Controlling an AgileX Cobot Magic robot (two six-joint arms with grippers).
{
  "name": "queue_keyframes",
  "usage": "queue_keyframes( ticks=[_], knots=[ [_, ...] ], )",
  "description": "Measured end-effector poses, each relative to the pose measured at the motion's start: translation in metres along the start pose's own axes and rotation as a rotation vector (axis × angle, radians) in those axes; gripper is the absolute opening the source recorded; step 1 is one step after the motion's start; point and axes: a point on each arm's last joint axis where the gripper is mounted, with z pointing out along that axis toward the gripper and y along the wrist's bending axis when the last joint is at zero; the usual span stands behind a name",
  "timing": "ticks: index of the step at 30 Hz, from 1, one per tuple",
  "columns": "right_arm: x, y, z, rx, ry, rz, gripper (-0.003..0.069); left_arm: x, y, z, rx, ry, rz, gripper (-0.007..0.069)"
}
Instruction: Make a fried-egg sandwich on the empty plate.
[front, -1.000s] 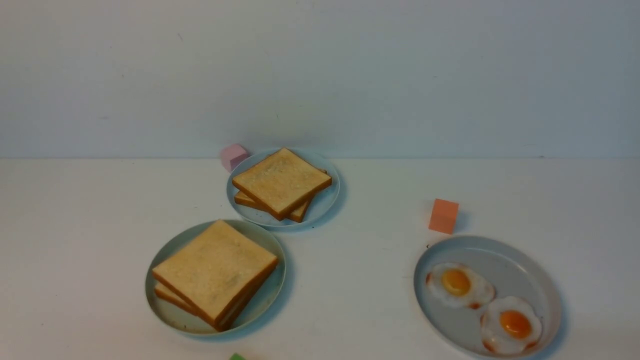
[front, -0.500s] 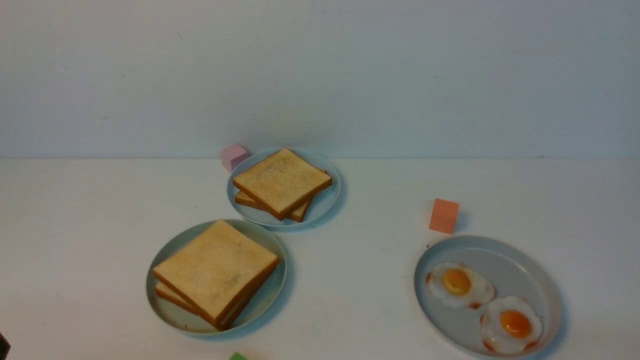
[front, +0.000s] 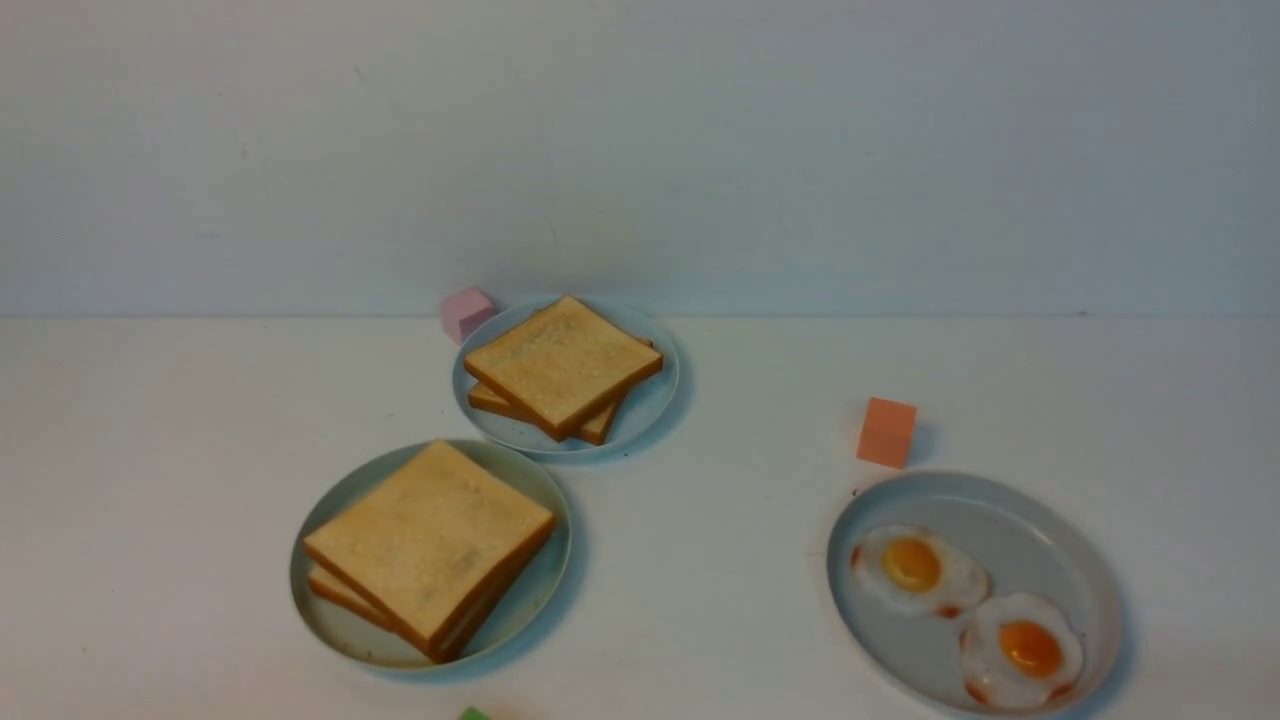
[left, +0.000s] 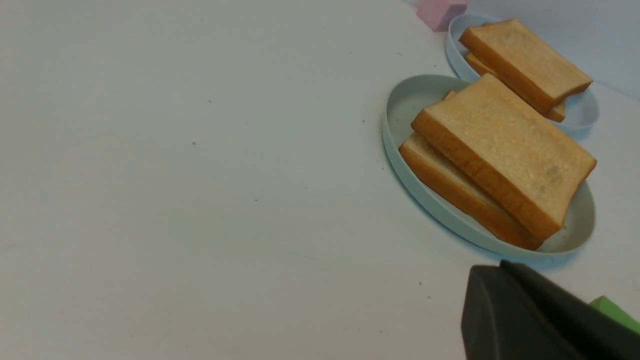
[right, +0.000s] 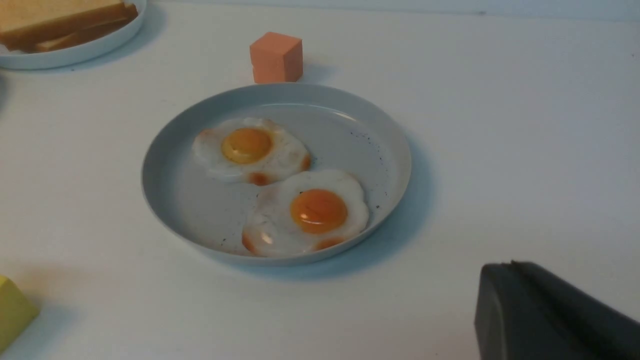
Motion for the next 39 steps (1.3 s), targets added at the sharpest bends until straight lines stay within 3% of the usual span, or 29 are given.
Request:
queue_keyframes(
  ticks=[39],
  knots=[
    [0.0,0.0,0.0,0.0,0.0,0.0,0.0067,0.0,0.0,0.0,0.0,0.0,-0.002,-0.001]
  ],
)
